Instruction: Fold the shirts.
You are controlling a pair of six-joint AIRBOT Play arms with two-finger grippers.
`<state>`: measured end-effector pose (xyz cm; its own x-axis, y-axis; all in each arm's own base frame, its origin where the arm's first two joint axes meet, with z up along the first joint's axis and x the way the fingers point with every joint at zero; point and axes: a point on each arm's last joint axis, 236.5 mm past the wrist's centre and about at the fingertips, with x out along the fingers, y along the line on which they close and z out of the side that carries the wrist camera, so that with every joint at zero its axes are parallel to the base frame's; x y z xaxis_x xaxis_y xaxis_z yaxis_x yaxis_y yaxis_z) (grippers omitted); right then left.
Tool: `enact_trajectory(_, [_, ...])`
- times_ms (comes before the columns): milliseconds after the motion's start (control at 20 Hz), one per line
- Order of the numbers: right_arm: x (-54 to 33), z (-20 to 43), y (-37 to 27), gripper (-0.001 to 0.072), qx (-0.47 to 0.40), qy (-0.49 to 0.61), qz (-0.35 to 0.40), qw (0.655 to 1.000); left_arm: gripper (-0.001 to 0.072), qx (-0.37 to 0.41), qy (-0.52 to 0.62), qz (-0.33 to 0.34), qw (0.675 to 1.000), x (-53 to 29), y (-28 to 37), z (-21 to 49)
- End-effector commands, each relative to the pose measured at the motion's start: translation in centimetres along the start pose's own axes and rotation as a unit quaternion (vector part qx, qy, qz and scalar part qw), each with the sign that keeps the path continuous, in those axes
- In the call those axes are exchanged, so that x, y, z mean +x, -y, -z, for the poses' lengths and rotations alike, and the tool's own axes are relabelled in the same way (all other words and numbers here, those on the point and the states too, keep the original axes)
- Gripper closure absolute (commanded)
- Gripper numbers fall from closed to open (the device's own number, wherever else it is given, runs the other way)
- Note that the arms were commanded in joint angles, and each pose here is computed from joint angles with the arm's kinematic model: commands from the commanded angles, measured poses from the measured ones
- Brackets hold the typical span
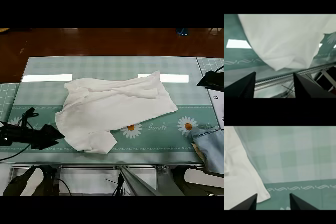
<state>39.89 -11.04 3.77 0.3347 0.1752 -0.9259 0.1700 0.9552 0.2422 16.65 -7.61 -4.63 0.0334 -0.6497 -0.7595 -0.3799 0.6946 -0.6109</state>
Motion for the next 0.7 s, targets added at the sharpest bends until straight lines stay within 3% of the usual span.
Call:
enact_trajectory(0, [1.1,0.3,-0.2,0.0219,0.001,0.004,-0.017,1.000,0.0169,-0.012,0.012,0.006,1.000,1.4,-0.7,0.5])
enact_trajectory(400, [1.0,-0.5,0.0,0.0219,0.000,0.021,-0.013,1.000,0.0169,-0.053,-0.024,-0.032,0.998,3.5,-2.8,0.4])
enact_trajectory(650, [1.0,-0.2,0.0,0.0219,-0.001,0.014,-0.013,1.000,0.0170,-0.060,-0.007,-0.005,0.998,6.8,-0.9,-2.1])
